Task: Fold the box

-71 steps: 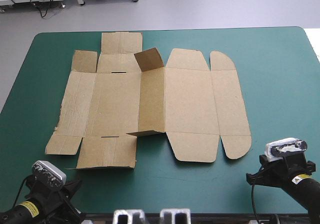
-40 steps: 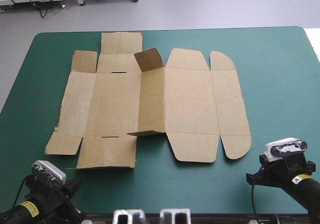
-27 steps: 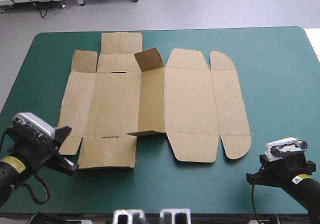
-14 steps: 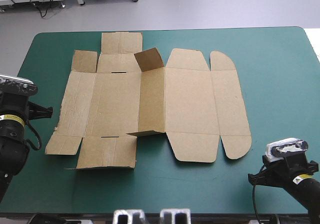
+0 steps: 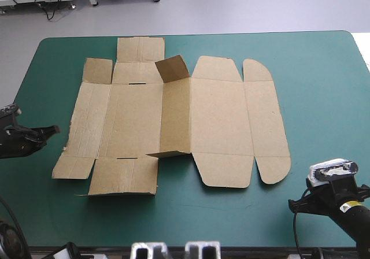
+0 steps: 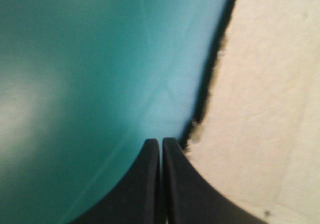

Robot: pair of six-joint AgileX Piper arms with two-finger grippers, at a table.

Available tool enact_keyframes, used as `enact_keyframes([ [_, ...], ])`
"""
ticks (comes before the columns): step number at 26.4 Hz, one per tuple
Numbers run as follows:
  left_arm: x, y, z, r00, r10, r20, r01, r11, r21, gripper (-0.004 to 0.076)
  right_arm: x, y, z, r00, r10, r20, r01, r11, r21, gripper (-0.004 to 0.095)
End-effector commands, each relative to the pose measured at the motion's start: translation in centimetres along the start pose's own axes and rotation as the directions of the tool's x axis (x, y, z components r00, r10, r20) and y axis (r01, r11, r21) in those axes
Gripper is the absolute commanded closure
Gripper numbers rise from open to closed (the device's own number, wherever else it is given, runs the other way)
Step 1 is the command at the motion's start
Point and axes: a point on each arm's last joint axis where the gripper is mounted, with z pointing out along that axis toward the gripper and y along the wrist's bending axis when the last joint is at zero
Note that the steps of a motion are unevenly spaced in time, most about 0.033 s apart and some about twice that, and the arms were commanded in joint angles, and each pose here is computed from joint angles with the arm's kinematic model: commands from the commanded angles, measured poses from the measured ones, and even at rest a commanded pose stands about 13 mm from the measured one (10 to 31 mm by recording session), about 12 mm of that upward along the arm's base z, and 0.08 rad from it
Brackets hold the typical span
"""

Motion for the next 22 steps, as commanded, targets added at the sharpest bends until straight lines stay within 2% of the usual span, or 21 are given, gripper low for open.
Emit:
enact_keyframes([
  [1, -2.1, -0.1, -0.7, 0.990, -0.121, 0.079, 0.101, 0.970, 0.223, 0.0709, -0.9, -0.1, -0.3, 0.998, -0.010, 0.057, 0.009, 1.000, 0.013, 0.0933],
  [3, -2.9, 0.2, -0.6, 0.990, -0.137, 0.021, 0.125, 0.947, 0.296, 0.0712, -0.9, -0.1, -0.3, 0.998, -0.010, 0.057, 0.009, 1.000, 0.013, 0.0932],
  [6, -4.7, -0.5, -1.8, 0.999, -0.046, -0.007, 0.046, 0.931, 0.361, 0.0711, -0.9, -0.1, -0.3, 0.998, -0.010, 0.056, 0.009, 1.000, 0.013, 0.0932],
  [8, -5.4, -0.8, -2.3, 1.000, 0.012, -0.003, -0.010, 0.923, 0.385, 0.0710, -0.9, -0.1, -0.3, 0.998, -0.010, 0.056, 0.009, 1.000, 0.013, 0.0932],
  [13, -5.8, -0.7, -1.8, 0.997, 0.071, -0.043, -0.045, 0.902, 0.429, 0.0686, -0.9, -0.1, -0.3, 0.998, -0.010, 0.056, 0.009, 1.000, 0.013, 0.0932],
  [16, -5.5, -0.6, -0.9, 0.990, 0.109, -0.090, -0.055, 0.884, 0.465, 0.0576, -0.9, -0.1, -0.3, 0.998, -0.010, 0.056, 0.009, 1.000, 0.013, 0.0932],
  [19, -5.4, -0.3, 0.1, 0.984, 0.136, -0.115, -0.064, 0.873, 0.483, 0.0388, -0.8, -0.1, -0.3, 0.998, -0.010, 0.054, 0.009, 1.000, 0.012, 0.0932],
  [20, -5.5, -0.1, 0.3, 0.984, 0.133, -0.116, -0.063, 0.878, 0.474, 0.0298, -0.8, -0.1, -0.3, 0.998, -0.010, 0.054, 0.009, 1.000, 0.012, 0.0932],
  [22, -5.6, 0.2, 0.7, 0.985, 0.129, -0.113, -0.066, 0.891, 0.449, 0.0197, -0.8, -0.1, -0.3, 0.998, -0.010, 0.054, 0.009, 1.000, 0.012, 0.0932],
])
